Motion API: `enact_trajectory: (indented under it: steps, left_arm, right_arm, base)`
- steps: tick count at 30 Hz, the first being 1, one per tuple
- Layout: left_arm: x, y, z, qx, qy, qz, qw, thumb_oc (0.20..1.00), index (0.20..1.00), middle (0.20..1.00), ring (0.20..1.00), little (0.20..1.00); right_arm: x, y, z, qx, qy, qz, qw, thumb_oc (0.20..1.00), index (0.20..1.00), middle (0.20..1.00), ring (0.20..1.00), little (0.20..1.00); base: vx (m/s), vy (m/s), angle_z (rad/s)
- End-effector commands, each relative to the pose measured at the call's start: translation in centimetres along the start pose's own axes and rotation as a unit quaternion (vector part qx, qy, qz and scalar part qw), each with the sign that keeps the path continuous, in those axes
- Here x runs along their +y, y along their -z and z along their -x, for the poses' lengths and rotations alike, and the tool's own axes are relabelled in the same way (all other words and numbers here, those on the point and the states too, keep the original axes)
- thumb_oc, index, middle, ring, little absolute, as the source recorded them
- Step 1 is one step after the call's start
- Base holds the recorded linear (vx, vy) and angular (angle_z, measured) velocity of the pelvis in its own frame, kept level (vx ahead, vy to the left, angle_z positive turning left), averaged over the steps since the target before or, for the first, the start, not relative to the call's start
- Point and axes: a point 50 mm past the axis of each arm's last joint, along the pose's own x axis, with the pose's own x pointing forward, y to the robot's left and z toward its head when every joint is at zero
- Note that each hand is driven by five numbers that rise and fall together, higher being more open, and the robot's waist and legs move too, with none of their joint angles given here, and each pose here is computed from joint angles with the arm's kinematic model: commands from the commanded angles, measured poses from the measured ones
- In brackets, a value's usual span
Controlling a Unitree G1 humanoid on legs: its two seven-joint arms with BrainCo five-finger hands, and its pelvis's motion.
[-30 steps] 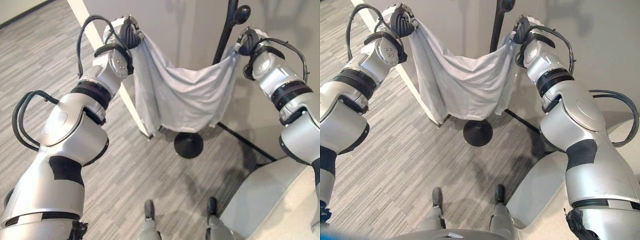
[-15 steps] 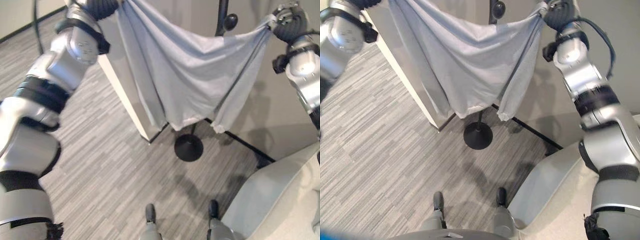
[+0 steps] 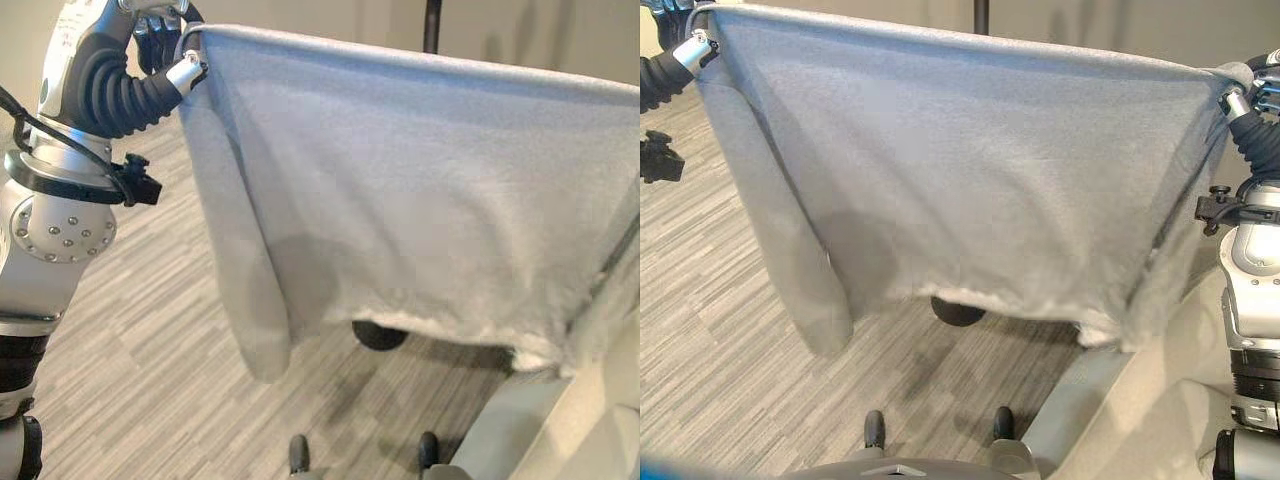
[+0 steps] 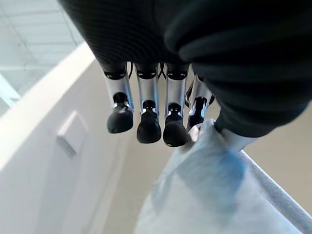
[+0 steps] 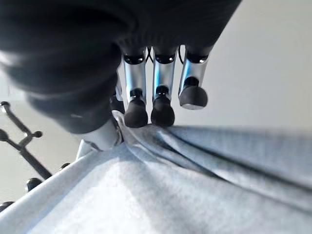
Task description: Hang the clothes on the sofa on the clothes rack.
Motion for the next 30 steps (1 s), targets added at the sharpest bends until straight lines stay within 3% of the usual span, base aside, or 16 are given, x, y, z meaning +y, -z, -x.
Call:
enact_trajectory:
  steps: [1, 13, 19, 30]
  left_arm:
    - [2.4, 0.2, -1.5, -0.012, -0.074, -0.031, 0.997, 0.200, 0.200, 0.200, 0.200, 0.200]
    - [1.7, -0.9, -1.7, -0.035, -0.064, -0.016, 0.997, 0.200, 0.200, 0.200, 0.200, 0.200]
    - [1.3, 0.0, -6.1, -0.035, -0.072, -0.048, 0.996, 0.200, 0.200, 0.200, 0.200, 0.200]
    - [1.3, 3.2, -11.9, 0.049, -0.070, -0.106, 0.991, 0.200, 0.200, 0.200, 0.200, 0.200]
  right_arm:
    - [-1.4, -3.0, -2.5, -0.083, 0.065, 0.008, 0.994, 0.200, 0.200, 0.200, 0.200, 0.200]
    - [1.2, -5.1, -4.0, -0.118, 0.037, 0.010, 0.992, 0.200, 0.200, 0.200, 0.200, 0.200]
    - [2.9, -6.7, -9.3, -0.121, 0.011, 0.087, 0.989, 0.200, 0.200, 0.200, 0.200, 0.200]
    - [5.2, -8.8, -14.7, -0.089, 0.010, 0.114, 0.989, 0.200, 0.200, 0.200, 0.200, 0.200]
  base:
    - [-0.02, 0.115, 0.10]
    - [0.08, 0.142, -0.12]
    - [0.07, 0.041, -0.10]
    - [0.05, 0.010, -0.02]
